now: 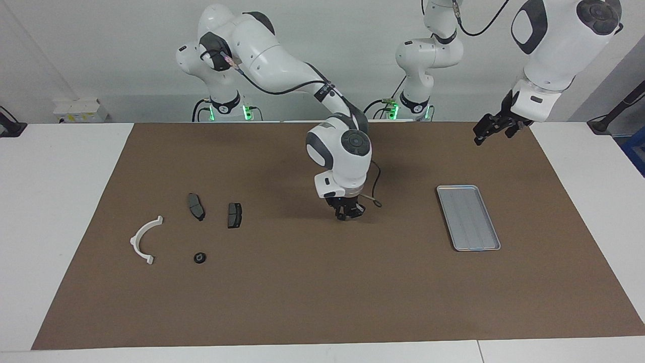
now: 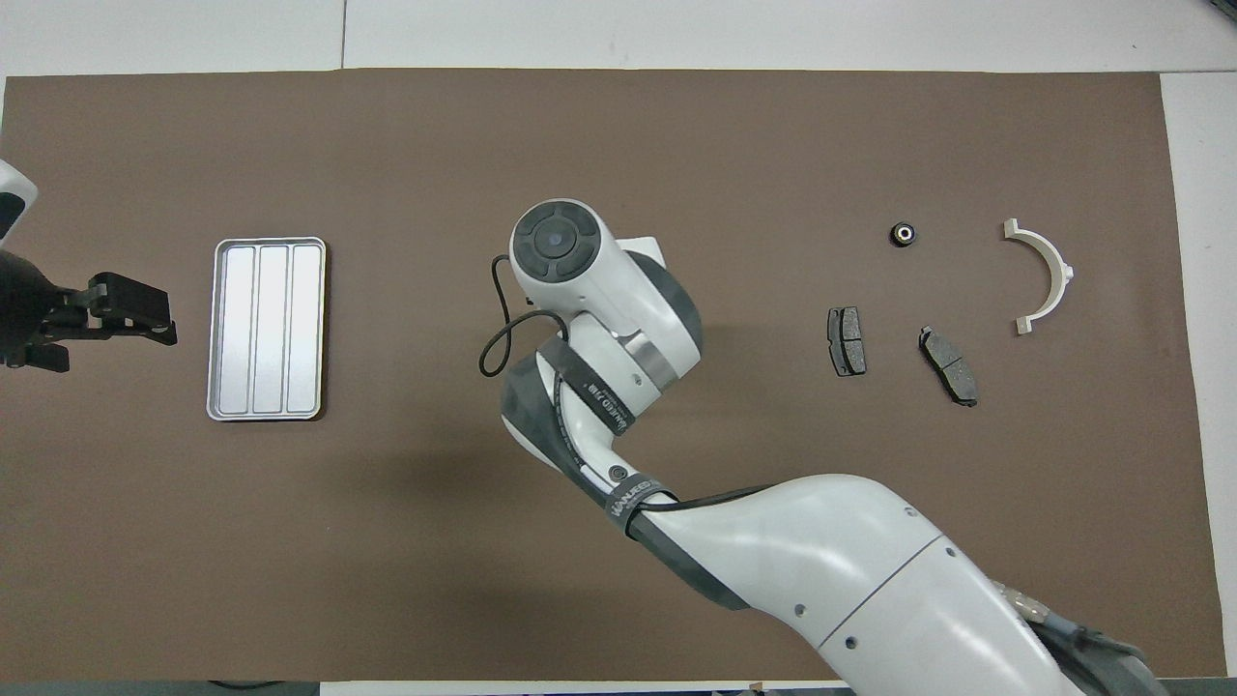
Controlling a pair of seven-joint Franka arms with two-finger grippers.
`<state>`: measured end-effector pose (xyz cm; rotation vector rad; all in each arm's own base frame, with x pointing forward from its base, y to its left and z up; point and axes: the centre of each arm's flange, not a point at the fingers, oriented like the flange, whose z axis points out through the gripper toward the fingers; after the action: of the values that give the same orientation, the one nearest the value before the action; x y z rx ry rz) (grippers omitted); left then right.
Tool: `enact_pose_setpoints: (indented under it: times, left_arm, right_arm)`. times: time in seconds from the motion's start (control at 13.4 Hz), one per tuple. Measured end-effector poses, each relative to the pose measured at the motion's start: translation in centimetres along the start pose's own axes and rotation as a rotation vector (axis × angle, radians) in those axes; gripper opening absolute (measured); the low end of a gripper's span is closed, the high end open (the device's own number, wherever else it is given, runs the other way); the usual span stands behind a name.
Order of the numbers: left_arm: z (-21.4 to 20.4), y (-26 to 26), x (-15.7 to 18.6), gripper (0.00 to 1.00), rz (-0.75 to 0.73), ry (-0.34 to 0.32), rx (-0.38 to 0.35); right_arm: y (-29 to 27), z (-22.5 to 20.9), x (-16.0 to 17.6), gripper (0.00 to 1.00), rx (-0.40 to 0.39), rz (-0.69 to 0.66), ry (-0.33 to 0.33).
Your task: Place bearing gear from tray to pile
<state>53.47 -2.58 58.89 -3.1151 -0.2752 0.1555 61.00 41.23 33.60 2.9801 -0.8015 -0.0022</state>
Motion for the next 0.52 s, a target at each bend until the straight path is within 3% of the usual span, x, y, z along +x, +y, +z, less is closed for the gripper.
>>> enact_pose_setpoints:
  times: [0.3, 0.52]
  left_arm:
    - [0.0, -0.1, 0.0, 1.0, -0.001, 0.0, 0.0]
    - [0.0, 0.0, 0.0, 1.0, 0.0, 0.0, 0.0]
  right_arm:
    - [12.5, -10.6, 14.3, 0.25, -0.003, -0.309, 0.009]
    - [22.0, -10.4, 23.2, 0.25, -0.003, -0.52, 0.003]
